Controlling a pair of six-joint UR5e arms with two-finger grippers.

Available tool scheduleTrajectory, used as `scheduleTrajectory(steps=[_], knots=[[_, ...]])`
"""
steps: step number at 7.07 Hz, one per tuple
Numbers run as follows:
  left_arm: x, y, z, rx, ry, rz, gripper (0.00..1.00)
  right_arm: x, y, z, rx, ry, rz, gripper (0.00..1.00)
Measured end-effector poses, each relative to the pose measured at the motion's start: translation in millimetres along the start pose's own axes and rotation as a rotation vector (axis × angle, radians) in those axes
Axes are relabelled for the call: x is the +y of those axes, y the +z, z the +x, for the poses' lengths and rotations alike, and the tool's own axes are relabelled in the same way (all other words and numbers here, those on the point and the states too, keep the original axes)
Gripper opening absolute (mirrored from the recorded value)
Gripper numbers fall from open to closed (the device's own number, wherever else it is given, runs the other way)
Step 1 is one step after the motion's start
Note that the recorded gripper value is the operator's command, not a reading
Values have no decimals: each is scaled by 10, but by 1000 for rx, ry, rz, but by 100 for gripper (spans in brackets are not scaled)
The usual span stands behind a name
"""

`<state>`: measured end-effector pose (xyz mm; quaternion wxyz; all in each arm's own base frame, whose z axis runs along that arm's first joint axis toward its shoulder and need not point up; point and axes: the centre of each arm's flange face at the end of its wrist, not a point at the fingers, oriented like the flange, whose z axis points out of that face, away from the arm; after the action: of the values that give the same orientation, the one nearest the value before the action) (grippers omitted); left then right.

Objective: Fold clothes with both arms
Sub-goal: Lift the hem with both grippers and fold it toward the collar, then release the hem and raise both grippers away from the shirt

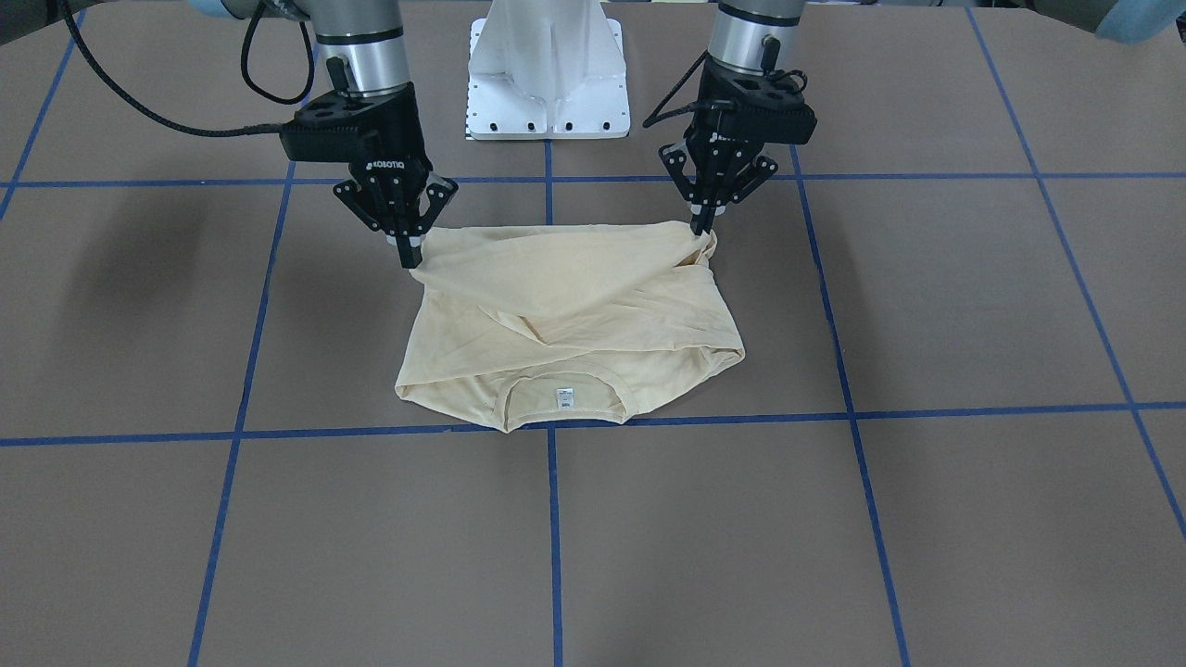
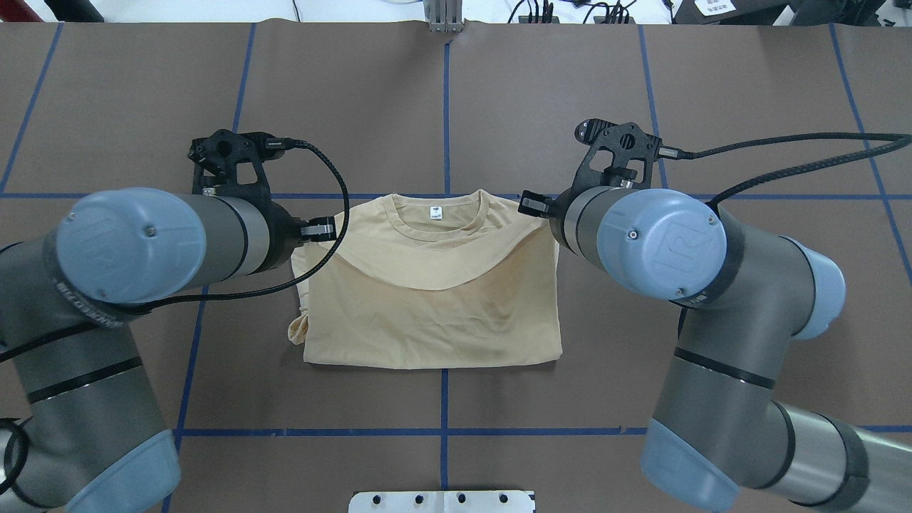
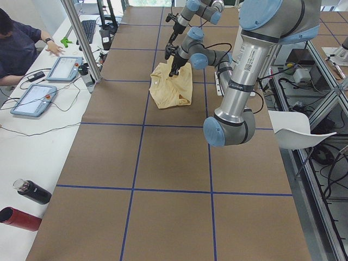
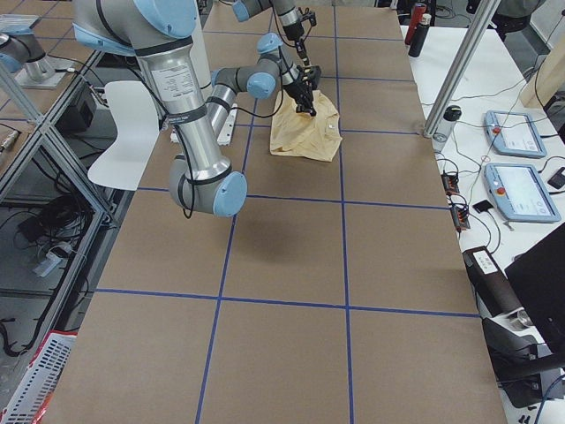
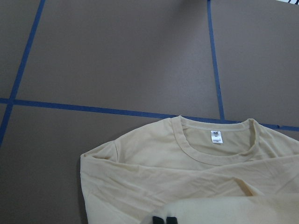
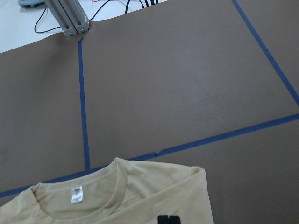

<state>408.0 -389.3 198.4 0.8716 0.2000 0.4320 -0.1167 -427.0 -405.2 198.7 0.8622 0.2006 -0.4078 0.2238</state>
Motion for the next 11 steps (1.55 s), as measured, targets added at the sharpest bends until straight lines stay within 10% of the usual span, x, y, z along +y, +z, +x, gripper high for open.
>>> scheduleTrajectory(steps=[5, 6, 7, 11], knots=[[-250, 1308, -436, -131, 53, 49, 0, -144, 1208, -101, 80, -11, 24, 0], [-239, 1459, -504, -146, 58, 50, 98, -127, 1393, -47, 89, -25, 24, 72], [-245, 1509, -522, -140, 78, 53, 100, -144, 1471, -18, 90, -42, 23, 100], [-345, 1091, -479, 10, 241, 77, 100, -595, 1252, 131, 35, -82, -87, 100]])
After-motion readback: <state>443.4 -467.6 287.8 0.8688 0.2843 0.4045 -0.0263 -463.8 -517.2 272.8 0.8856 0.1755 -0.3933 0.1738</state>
